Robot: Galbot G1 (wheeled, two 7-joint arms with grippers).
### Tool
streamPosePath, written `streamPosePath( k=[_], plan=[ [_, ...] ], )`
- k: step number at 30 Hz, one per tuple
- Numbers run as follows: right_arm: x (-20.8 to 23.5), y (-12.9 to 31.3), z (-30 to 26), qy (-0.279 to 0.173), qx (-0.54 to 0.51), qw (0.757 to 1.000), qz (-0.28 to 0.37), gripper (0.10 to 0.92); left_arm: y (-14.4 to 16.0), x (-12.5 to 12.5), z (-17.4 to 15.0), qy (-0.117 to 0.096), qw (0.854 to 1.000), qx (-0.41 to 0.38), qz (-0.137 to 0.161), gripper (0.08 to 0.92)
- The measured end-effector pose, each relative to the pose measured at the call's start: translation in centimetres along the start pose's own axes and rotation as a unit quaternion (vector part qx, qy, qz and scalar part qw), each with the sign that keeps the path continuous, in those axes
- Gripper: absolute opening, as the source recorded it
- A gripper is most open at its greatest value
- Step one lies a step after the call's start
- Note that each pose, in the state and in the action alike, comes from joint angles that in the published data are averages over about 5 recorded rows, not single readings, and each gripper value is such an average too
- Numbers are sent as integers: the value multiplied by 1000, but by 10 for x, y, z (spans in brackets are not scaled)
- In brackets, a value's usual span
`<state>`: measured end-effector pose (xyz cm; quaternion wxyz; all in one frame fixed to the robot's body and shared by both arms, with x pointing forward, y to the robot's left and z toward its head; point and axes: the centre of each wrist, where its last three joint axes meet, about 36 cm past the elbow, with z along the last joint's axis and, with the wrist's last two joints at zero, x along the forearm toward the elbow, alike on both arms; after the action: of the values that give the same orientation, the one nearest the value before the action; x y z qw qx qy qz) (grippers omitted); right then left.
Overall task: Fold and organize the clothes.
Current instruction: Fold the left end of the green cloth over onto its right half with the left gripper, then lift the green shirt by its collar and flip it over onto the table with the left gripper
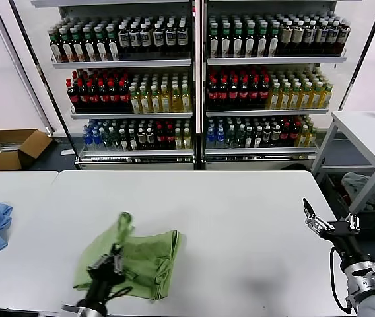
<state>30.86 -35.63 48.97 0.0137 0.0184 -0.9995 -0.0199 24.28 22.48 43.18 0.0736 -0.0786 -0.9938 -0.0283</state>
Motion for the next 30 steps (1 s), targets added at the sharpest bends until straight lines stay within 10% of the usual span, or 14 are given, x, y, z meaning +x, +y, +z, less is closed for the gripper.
streamPosePath(
  k=[16, 30],
  plan=[
    [2, 4, 1, 2, 2, 1000, -3, 823, -45, -13, 39, 40, 994, -25, 96, 145],
    [1, 10, 2, 1, 6, 1000, -15, 823, -48, -6, 8, -52, 990, -51, 120, 547]
  ],
)
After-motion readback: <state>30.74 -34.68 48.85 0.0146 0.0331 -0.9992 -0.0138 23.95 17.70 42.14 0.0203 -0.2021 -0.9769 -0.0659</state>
